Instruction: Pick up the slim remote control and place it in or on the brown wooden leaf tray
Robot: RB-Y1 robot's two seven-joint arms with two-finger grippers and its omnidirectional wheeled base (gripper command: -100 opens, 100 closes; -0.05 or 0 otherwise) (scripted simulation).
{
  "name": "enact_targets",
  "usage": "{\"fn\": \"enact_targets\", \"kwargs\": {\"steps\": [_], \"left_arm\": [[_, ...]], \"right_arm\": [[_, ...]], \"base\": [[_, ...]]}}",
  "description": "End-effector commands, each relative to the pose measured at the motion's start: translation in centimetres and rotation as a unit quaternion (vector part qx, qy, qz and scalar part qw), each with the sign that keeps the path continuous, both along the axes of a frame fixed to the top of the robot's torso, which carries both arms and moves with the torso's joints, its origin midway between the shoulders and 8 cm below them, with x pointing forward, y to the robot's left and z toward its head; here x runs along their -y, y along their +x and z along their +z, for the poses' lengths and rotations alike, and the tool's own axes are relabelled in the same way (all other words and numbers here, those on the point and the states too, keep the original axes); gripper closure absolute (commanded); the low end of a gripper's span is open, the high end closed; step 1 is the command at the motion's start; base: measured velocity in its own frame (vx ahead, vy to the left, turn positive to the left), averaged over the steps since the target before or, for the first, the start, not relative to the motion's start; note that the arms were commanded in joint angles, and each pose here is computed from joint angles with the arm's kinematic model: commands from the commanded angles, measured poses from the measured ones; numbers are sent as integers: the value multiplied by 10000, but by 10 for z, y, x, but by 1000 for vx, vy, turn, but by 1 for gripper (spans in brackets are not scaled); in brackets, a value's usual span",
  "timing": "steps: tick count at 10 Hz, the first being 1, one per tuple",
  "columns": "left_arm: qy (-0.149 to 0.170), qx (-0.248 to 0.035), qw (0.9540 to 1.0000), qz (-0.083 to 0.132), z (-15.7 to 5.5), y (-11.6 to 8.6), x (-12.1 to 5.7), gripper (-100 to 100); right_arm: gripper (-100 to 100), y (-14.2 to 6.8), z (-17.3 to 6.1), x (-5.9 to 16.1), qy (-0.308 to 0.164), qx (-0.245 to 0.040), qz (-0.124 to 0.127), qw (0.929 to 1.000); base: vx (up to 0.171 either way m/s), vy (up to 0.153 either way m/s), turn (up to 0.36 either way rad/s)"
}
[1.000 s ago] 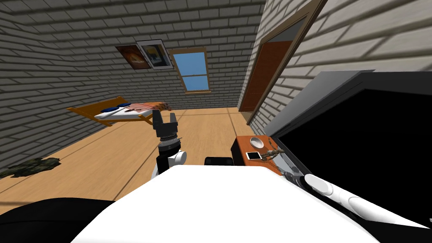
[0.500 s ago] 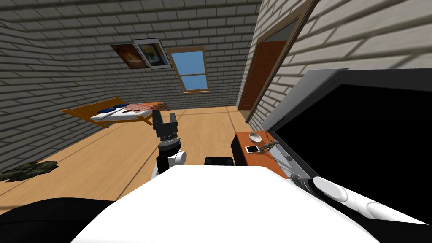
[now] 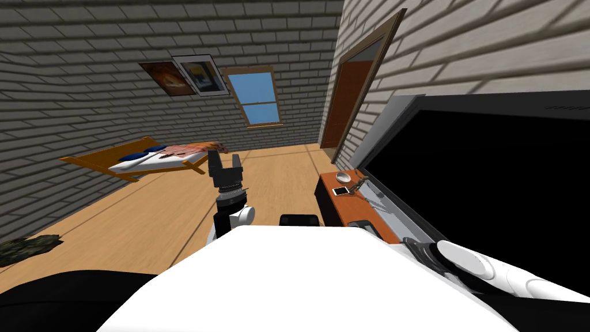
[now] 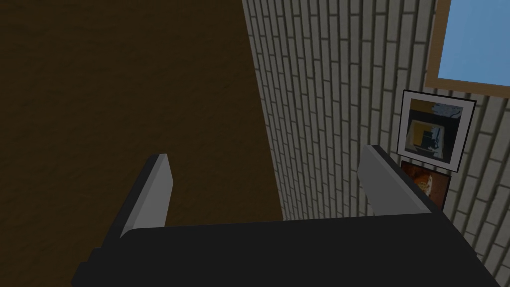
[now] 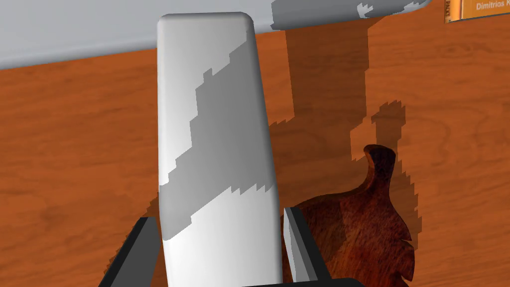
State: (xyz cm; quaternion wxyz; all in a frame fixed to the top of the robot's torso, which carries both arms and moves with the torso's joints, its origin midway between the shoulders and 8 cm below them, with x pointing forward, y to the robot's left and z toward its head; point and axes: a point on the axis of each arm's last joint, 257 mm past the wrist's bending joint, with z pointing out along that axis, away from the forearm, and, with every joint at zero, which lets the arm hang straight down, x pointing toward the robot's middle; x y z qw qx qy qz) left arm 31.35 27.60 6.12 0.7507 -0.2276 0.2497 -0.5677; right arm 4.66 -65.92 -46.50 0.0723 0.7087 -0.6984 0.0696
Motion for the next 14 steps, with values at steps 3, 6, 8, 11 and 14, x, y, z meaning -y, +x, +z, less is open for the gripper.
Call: {"fn": "enact_targets", "kwargs": {"steps": [3,6,8,11,14], "left_arm": [[0,0,10000,0,0,0,0,0],[1,0,10000,0,0,0,0,0],[1,-1,10000,0,0,0,0,0],[1,-1,10000,1,0,0,0,0],[1,-1,10000,1,0,0,0,0]], "right_arm": [[100,22,1,-17,214,110,215,9995],[100,21,-14,-52,602,16,477,9970],[100,20,-20,-65,752,-24,591,9954],[100,17,-25,-81,930,-66,704,9931],[-100,15,-26,-84,959,-84,725,9927]], "base": [[-117,81,-64],[-100,20,-58],[-45,-1,-14],[-49,-11,-20],[-2,0,-1]]}}
